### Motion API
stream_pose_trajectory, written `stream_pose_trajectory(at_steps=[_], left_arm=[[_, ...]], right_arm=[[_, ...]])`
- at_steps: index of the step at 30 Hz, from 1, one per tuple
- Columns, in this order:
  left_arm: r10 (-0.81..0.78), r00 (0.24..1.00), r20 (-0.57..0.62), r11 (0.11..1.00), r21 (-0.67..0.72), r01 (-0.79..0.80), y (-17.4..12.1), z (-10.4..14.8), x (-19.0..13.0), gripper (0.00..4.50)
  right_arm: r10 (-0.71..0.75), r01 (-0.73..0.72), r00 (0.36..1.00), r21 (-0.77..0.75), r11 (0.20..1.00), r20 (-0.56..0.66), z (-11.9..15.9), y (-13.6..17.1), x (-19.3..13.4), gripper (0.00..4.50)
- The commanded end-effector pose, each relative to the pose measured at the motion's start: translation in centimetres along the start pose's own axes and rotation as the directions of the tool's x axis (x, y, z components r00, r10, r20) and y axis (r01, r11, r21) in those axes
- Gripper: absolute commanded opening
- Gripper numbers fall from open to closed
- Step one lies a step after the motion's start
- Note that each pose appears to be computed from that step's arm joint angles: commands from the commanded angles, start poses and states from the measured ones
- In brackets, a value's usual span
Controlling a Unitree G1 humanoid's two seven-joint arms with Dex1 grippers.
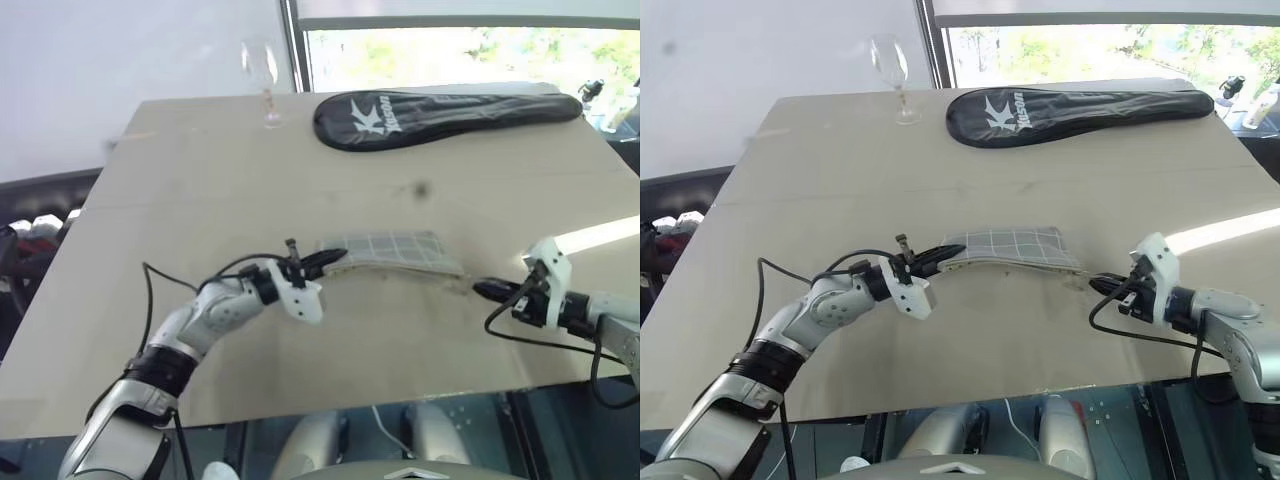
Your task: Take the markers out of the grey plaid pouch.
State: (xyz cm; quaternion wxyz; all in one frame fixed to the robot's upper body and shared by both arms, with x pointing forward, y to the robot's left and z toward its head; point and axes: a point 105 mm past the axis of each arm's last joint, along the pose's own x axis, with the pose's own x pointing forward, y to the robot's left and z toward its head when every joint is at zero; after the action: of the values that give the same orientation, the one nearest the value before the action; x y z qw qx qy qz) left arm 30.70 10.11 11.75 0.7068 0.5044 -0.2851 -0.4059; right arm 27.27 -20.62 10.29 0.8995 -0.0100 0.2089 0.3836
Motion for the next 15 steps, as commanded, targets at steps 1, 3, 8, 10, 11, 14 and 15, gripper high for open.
stream_pose_trajectory(at_steps=[1, 3, 8, 10, 11, 14, 15], left_arm=[[0.075, 0.996, -0.055, 0.997, -0.028, -0.077, 2.0, -0.9, -0.9, 0.00], [0.071, 0.996, -0.050, 0.997, -0.036, -0.073, 2.0, -0.7, -0.7, 0.00], [0.066, 0.997, -0.042, 0.997, -0.045, -0.068, 2.1, -0.5, -0.6, 0.00], [0.065, 0.997, -0.036, 0.996, -0.052, -0.067, 2.2, -0.4, -0.4, 0.00], [0.066, 0.997, -0.034, 0.996, -0.058, -0.068, 2.2, -0.3, -0.4, 0.00], [0.070, 0.997, -0.016, 0.994, -0.089, -0.071, 2.4, 0.3, 0.0, 0.00], [0.072, 0.997, -0.012, 0.992, -0.099, -0.073, 2.5, 0.5, 0.1, 0.00]], right_arm=[[-0.016, 0.013, 0.995, 0.032, 0.999, 0.101, 2.4, -0.7, -1.7, 0.38], [-0.007, 0.005, 0.995, 0.021, 1.000, 0.099, 2.6, -0.2, -1.6, 1.04], [0.012, 0.000, 0.994, -0.111, 0.994, 0.106, 4.1, 1.1, -1.6, 2.51], [0.018, 0.007, 0.994, -0.239, 0.971, 0.104, 5.2, 1.7, -1.3, 2.51], [0.011, 0.019, 0.995, -0.291, 0.956, 0.101, 5.5, 1.8, -1.0, 2.51], [0.044, -0.009, 0.997, -0.461, 0.888, 0.067, 6.4, 3.2, 0.9, 2.51], [0.061, -0.023, 0.996, -0.493, 0.870, 0.061, 6.5, 3.8, 1.7, 2.51]])
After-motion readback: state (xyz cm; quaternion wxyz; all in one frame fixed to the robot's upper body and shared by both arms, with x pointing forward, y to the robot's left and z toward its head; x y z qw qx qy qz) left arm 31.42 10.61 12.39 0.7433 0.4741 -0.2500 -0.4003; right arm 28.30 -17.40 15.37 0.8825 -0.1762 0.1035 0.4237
